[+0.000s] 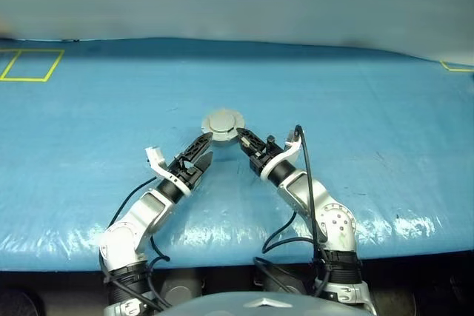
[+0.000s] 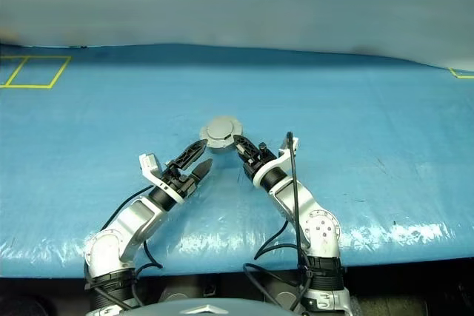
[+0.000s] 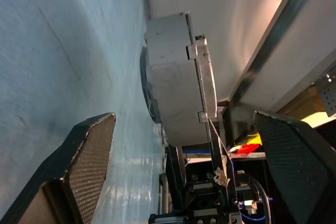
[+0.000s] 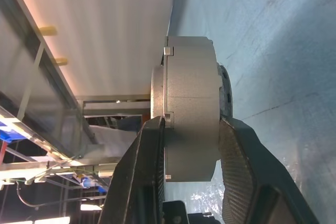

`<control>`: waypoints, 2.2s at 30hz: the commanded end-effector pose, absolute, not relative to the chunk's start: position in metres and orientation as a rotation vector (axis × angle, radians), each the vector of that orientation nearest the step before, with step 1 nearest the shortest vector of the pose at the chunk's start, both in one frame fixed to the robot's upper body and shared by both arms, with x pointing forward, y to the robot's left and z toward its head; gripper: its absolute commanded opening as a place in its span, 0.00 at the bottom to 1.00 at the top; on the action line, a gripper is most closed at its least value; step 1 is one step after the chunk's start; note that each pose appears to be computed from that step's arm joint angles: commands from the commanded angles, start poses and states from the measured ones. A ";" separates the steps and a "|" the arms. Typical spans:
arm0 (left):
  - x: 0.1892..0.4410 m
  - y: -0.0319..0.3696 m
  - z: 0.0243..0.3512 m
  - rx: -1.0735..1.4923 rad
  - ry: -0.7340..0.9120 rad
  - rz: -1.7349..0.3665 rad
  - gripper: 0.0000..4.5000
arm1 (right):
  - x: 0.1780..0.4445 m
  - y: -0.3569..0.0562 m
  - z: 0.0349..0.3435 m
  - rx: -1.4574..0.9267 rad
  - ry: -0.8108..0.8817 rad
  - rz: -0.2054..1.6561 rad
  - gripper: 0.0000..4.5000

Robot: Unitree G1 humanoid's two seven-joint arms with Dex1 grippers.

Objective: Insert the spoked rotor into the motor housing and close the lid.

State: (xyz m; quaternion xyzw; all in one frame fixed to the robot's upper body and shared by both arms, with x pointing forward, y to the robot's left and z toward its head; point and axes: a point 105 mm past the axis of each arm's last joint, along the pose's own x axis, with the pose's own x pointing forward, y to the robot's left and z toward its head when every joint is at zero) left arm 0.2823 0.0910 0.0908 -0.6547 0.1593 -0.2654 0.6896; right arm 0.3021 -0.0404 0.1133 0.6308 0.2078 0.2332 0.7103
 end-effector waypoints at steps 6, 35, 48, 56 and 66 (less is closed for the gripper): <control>0.286 0.075 0.106 -1.631 0.271 -0.654 1.00 | 0.283 -0.014 0.161 1.487 0.397 0.718 0.25; 0.309 0.077 0.111 -1.650 0.222 -0.577 0.53 | 0.264 -0.018 0.144 1.270 0.400 0.757 0.55; 0.359 0.111 0.119 -1.467 0.179 -0.493 0.53 | 0.263 -0.057 0.075 -0.008 0.119 0.585 1.00; 0.419 0.131 0.126 -1.334 0.166 -0.405 0.53 | 0.267 -0.077 0.059 -0.275 -0.076 0.403 1.00; 0.458 0.125 0.116 -1.204 0.254 -0.263 0.53 | 0.264 -0.079 0.049 -0.203 -0.058 0.330 1.00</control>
